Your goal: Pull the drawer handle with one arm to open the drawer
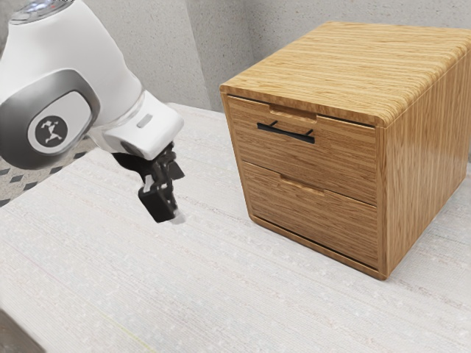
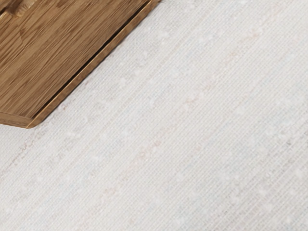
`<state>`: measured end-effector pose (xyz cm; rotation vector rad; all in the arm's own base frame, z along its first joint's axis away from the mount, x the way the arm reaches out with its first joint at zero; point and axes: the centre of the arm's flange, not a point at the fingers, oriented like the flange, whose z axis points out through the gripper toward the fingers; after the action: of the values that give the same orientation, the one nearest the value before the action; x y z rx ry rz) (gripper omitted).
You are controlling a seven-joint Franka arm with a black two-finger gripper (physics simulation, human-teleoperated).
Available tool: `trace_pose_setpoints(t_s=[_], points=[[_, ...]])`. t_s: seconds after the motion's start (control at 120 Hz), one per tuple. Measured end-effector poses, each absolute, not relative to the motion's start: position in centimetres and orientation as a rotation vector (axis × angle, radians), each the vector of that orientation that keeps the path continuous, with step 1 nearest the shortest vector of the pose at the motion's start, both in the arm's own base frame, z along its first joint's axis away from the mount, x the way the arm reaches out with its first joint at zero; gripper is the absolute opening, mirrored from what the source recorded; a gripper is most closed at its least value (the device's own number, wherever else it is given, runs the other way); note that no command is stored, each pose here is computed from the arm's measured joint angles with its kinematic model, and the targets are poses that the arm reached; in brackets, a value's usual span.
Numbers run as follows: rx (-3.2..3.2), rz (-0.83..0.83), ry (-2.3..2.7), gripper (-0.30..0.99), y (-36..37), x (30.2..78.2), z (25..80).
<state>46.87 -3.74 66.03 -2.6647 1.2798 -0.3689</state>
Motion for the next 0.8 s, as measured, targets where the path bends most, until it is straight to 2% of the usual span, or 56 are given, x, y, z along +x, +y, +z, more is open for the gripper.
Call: trace_pose_setpoints(t_s=[0.342,0.667,0.8], points=[[-2.223,-0.416,1.677,0.69,-5.8,49.9,66.6],[-1.99,-0.66,1.796,0.69,-9.8,53.8,67.3],[-1.971,-0.692,1.815,0.69,-9.8,55.1,66.6]])
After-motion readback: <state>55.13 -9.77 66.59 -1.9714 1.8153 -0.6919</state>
